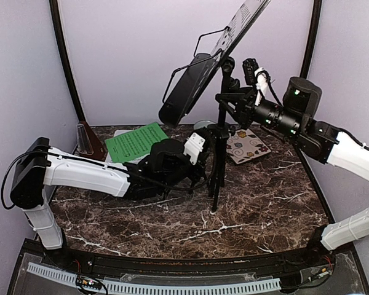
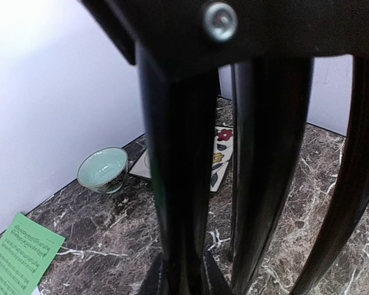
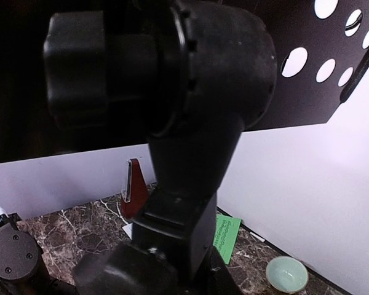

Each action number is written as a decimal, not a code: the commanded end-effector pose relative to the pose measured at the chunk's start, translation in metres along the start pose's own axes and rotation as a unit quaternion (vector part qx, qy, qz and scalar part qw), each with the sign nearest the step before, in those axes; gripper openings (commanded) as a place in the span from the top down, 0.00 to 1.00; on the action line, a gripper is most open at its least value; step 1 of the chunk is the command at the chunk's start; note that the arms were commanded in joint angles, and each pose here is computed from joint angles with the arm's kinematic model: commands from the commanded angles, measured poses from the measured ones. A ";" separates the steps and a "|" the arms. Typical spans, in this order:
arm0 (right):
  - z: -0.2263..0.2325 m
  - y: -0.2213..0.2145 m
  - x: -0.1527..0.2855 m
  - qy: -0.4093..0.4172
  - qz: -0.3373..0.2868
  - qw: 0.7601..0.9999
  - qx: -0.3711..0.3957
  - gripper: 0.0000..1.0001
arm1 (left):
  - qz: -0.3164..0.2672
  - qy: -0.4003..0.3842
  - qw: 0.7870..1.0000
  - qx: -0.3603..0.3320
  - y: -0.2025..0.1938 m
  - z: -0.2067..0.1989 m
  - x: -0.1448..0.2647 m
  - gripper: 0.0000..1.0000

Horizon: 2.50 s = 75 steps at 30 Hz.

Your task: Set up the instrument practice props

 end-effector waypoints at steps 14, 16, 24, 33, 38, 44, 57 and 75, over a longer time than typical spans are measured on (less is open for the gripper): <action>-0.067 0.126 0.039 -0.077 -0.142 0.985 0.058 1.00 | -0.021 -0.072 0.994 -0.085 0.024 -0.014 -0.006 1.00; -0.072 0.125 0.041 -0.071 -0.140 0.986 0.055 1.00 | -0.019 -0.087 0.993 -0.080 0.024 -0.020 -0.006 1.00; -0.058 0.109 0.035 0.014 -0.135 0.989 0.060 1.00 | -0.026 -0.050 0.997 -0.060 0.025 -0.005 0.010 1.00; -0.034 0.111 0.010 0.130 -0.143 0.979 0.070 1.00 | -0.022 -0.014 0.997 -0.074 0.002 0.007 0.018 1.00; -0.026 0.121 0.004 0.170 -0.156 0.969 0.092 1.00 | -0.036 0.031 0.994 -0.097 0.005 0.015 0.016 1.00; -0.023 0.111 -0.009 0.191 -0.153 0.963 0.112 1.00 | -0.039 0.091 0.989 -0.111 0.007 0.033 0.016 1.00; -0.023 0.067 -0.028 0.194 -0.102 0.968 0.120 1.00 | -0.009 0.052 0.993 -0.107 -0.011 0.018 0.006 1.00; -0.031 0.044 -0.027 0.152 -0.078 0.981 0.086 0.33 | -0.001 0.042 0.994 -0.098 -0.016 0.014 0.003 1.00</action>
Point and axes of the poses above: each gripper's point midway between its finger pads, its own x axis back along the fingers, its own z axis along the line the jaws close on, y = z × x, the point moved 1 cm from there along x, back along the fingers, and after that the axes turned 11 degrees about x, right-handed, at the moved point
